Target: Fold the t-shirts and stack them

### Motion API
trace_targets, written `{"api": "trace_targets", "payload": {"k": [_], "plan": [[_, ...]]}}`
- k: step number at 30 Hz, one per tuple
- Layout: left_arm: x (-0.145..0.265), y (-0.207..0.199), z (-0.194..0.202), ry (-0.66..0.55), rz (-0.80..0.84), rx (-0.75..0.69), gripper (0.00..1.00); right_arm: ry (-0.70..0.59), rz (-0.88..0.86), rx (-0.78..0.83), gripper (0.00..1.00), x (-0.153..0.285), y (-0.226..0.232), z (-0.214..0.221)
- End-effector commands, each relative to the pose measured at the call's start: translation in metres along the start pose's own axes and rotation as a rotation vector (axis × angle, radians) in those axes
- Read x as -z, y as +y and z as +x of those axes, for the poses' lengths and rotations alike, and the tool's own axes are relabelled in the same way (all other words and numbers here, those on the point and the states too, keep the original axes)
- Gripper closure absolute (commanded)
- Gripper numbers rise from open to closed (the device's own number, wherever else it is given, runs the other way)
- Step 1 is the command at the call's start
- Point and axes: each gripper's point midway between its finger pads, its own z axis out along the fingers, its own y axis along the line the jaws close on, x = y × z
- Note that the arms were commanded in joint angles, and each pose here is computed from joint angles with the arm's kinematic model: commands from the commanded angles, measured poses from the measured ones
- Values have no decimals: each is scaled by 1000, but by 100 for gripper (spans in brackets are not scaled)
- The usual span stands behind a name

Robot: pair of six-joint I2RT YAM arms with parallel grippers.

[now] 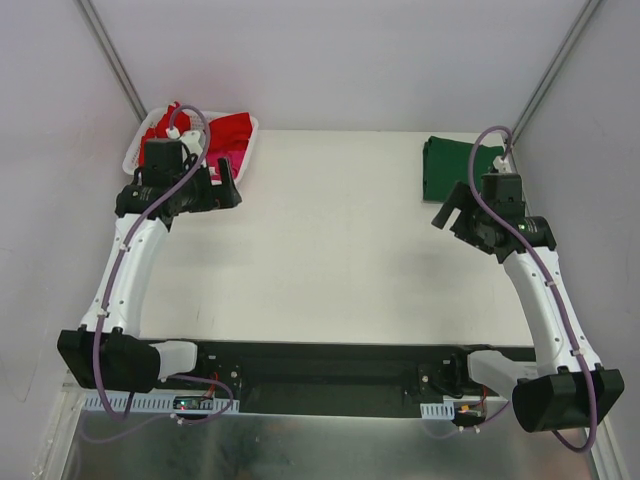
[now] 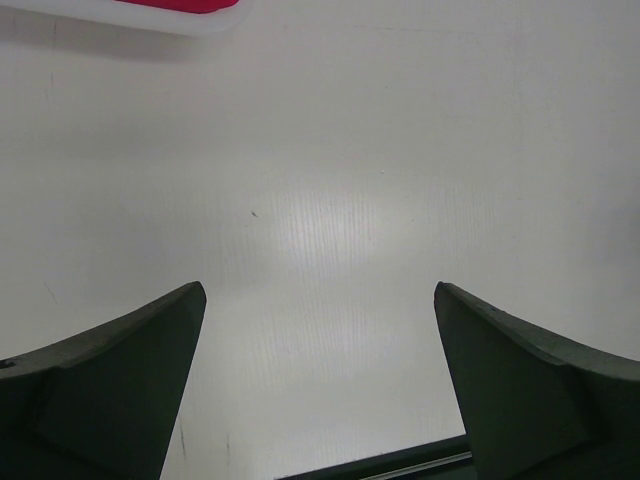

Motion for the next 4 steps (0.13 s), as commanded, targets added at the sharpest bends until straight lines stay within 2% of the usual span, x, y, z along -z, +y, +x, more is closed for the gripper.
{"api": "trace_targets", "payload": {"k": [1,4], "plan": [[11,2,0,-19,-11,-6,1,-64,-27,18,4,8,9,-20],[11,1,1,-18,-6,18,1,-66,-40,22,4,8,14,-23]]}}
